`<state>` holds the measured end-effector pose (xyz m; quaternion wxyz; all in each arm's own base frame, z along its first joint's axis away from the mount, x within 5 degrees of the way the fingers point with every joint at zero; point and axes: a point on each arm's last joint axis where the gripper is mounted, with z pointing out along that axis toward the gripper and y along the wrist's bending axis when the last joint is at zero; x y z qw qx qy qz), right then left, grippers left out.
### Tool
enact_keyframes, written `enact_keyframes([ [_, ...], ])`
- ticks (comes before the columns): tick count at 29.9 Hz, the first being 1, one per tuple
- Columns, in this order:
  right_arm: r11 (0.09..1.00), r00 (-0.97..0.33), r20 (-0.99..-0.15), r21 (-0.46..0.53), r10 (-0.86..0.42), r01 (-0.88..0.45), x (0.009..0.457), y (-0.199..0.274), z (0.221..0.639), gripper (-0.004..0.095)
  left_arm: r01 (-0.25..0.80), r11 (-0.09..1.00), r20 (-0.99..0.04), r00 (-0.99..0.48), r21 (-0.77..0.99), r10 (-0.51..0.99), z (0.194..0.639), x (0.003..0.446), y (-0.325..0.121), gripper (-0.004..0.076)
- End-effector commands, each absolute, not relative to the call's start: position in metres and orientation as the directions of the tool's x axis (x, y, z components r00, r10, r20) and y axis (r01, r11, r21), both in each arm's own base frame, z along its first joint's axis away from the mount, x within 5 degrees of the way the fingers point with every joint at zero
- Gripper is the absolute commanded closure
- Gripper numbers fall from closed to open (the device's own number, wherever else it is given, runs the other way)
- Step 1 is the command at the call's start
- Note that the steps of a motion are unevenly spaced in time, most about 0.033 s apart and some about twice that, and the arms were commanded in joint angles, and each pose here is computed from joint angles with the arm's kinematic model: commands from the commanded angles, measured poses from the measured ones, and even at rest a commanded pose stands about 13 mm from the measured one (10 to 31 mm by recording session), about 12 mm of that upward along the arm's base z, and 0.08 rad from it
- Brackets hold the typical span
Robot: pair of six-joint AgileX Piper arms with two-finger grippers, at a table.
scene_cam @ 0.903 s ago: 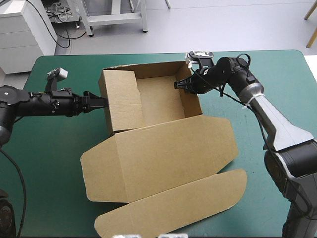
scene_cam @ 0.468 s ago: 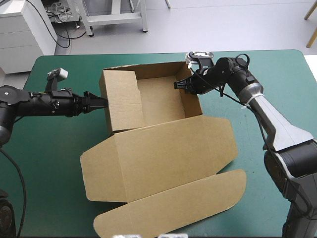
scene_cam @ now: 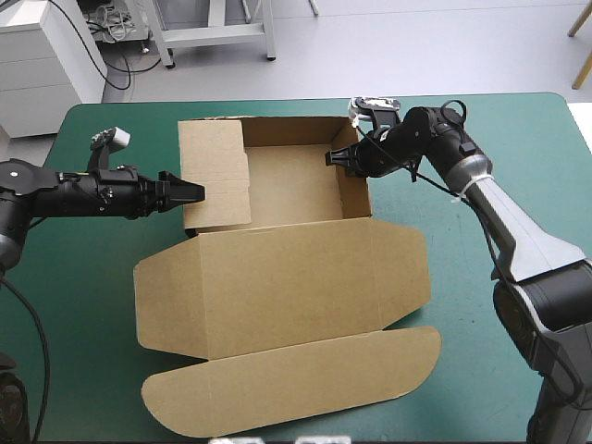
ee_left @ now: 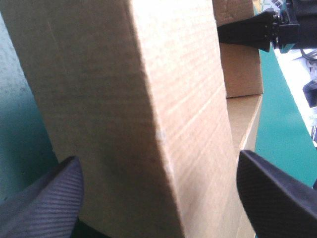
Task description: Fold the box
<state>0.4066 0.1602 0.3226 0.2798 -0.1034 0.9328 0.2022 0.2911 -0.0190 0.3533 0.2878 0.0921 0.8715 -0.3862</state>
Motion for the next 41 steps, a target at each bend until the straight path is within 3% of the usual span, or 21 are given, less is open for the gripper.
enact_keyframes([
  [1,0.861,-0.753,-0.656,0.353,-0.052,-0.367,0.394,0.171,0.36,0.0922,0.442,0.626,-0.603,-0.796,-0.642,-0.057,0.373,0.279,-0.027,0.0125],
  [11,0.827,-0.705,-0.7,0.328,-0.111,-0.456,0.379,0.211,0.362,0.0921,0.355,0.728,-0.525,-0.851,-0.587,-0.008,0.36,0.277,-0.019,0.0127],
  [20,0.824,-0.711,-0.696,0.343,-0.101,-0.452,0.376,0.215,0.363,0.0922,0.232,0.783,-0.451,-0.89,-0.577,-0.069,0.354,0.278,-0.013,0.0315],
  [27,0.825,-0.723,-0.685,0.355,-0.09,-0.439,0.376,0.215,0.362,0.0922,0.154,0.875,-0.425,-0.903,-0.458,-0.063,0.345,0.282,-0.034,0.0335],
  [33,0.828,-0.738,-0.665,0.348,-0.113,-0.44,0.374,0.215,0.36,0.0922,0.123,0.928,-0.455,-0.889,-0.352,-0.055,0.342,0.285,-0.055,0.0458],
  [40,0.828,-0.76,-0.635,0.348,-0.137,-0.44,0.371,0.214,0.357,0.0922,-0.025,0.968,-0.43,-0.893,-0.252,-0.135,0.335,0.288,-0.047,0.0735],
  [41,0.829,-0.763,-0.63,0.344,-0.143,-0.441,0.371,0.214,0.357,0.0922,-0.03,0.97,-0.43,-0.893,-0.241,-0.134,0.334,0.289,-0.046,0.0731],
])
